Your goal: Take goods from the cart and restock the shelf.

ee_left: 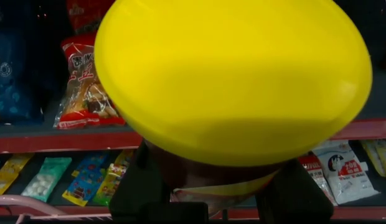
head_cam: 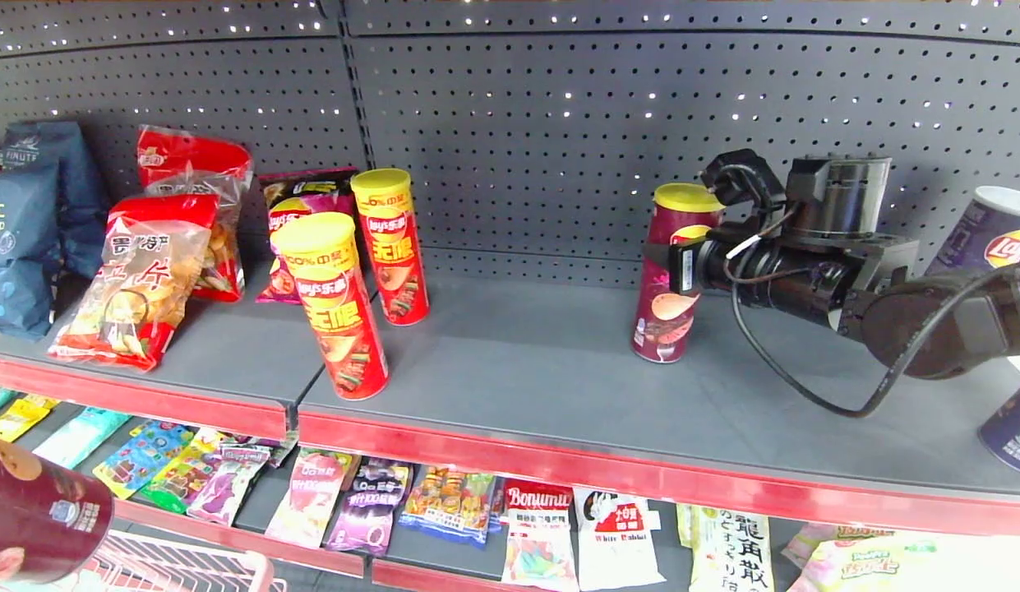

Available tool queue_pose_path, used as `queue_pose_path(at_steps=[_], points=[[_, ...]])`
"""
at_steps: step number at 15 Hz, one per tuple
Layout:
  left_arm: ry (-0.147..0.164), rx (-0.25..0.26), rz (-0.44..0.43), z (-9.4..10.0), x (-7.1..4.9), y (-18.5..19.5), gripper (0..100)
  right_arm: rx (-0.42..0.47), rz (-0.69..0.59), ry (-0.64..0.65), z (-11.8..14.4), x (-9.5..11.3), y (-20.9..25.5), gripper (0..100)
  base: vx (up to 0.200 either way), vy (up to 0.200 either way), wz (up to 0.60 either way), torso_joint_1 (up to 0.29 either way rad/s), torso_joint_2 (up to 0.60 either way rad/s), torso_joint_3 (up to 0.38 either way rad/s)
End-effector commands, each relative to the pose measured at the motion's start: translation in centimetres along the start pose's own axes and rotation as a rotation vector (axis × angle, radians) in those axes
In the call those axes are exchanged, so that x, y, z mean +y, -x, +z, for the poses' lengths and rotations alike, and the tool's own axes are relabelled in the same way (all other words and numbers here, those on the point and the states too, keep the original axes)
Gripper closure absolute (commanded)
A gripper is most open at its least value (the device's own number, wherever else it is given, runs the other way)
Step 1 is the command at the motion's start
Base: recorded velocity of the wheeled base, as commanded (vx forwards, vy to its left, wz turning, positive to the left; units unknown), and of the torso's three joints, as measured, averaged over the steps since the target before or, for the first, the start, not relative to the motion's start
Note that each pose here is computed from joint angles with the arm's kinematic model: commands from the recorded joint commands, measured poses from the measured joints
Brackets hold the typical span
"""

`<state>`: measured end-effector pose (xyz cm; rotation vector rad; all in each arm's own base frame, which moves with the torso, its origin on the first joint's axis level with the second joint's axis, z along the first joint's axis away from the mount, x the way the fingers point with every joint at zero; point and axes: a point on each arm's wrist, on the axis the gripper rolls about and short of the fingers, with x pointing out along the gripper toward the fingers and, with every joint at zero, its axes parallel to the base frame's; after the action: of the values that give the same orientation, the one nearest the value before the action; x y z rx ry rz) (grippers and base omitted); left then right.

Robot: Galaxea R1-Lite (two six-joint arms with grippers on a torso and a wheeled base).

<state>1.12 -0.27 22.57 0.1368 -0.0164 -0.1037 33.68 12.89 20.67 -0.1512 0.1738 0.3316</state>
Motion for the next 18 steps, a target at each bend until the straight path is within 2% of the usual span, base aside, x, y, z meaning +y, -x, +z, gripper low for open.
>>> queue_pose_path(at_steps=[1,3,7,12,18], points=[[0.002,0.003,0.0,0.0,0.0,-0.1,100,-0.009,0.005,0.006,0.5,0.8,2.0,100,0.0,0.0,0.0,0.0,0.0,0.0],[0.0,0.004,-0.002,-0.1,0.0,-0.1,100,0.021,-0.013,0.015,0.1,1.7,4.2,100,0.0,0.0,0.0,0.0,0.0,0.0],[0.002,0.02,-0.004,-0.6,-0.1,-0.1,100,0.003,-0.083,0.008,0.8,2.3,5.6,100,0.0,0.0,0.0,0.0,0.0,0.0],[0.003,0.012,-0.002,-0.5,-0.1,0.0,100,0.031,-0.076,-0.053,-0.4,5.0,7.3,100,0.0,0.0,0.0,0.0,0.0,0.0],[0.001,0.011,-0.001,-0.5,-0.1,0.0,100,0.045,-0.095,-0.07,-0.9,6.8,7.9,100,0.0,0.0,0.0,0.0,0.0,0.0]])
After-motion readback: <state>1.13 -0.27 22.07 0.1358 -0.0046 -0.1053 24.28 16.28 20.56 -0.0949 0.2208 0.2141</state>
